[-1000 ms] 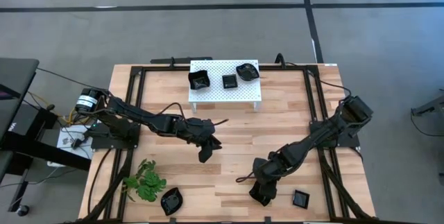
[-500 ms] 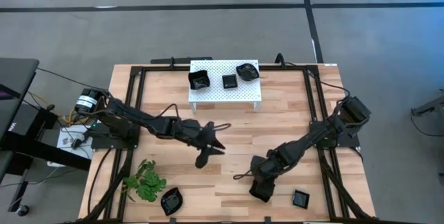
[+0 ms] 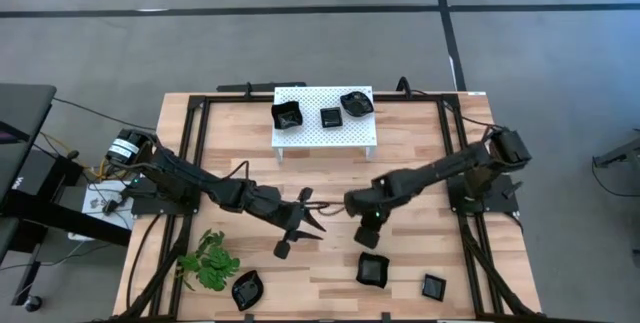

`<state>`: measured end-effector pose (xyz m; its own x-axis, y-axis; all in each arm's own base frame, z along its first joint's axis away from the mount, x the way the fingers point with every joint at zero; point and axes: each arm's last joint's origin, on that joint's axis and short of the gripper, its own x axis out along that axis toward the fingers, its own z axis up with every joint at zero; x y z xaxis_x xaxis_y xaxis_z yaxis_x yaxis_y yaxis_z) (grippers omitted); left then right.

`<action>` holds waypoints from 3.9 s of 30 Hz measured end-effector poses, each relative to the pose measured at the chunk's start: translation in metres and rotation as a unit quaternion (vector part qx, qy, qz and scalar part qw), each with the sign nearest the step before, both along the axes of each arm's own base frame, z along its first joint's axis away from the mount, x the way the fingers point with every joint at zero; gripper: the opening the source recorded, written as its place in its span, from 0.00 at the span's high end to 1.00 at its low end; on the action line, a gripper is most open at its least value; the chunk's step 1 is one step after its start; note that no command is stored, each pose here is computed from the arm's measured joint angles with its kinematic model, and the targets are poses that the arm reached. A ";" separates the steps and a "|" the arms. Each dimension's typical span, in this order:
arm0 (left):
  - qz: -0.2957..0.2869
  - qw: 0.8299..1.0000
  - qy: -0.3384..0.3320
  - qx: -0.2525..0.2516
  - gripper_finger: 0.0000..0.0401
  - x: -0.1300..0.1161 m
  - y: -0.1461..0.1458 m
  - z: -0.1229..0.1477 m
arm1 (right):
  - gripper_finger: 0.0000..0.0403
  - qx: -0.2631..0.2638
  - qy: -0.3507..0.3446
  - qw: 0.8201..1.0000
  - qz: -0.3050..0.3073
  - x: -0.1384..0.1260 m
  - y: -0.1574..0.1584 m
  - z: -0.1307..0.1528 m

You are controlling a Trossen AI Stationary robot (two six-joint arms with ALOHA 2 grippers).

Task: Pick & Place Mini shaped plates
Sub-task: Stack the distorted square plate on top of the other distorted square plates on the shelf

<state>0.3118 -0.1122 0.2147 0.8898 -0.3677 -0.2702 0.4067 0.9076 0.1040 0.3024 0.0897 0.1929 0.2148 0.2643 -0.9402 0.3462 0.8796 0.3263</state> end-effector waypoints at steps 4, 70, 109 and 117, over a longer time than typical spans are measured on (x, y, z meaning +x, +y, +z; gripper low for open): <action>0.002 1.000 0.007 -0.004 0.76 0.000 0.000 -0.001 | 0.94 0.016 -0.005 0.999 0.047 -0.007 0.026 0.001; 0.020 0.997 -0.023 0.074 0.63 0.004 0.007 -0.003 | 1.00 -0.007 -0.076 0.997 -0.026 0.021 -0.077 -0.001; 0.054 0.984 0.039 0.168 0.88 0.024 0.009 -0.058 | 0.99 0.147 -0.115 0.981 -0.050 0.036 -0.083 0.018; 0.055 0.983 0.041 0.169 0.97 0.024 0.010 -0.058 | 0.95 0.130 -0.119 0.984 -0.032 0.035 -0.083 0.018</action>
<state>0.3361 -0.1025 0.1566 0.8894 -0.1468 -0.4330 0.3269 0.8663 0.3778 0.3372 0.0064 0.2110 0.4442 0.4680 -0.7639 0.2853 0.7344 0.6158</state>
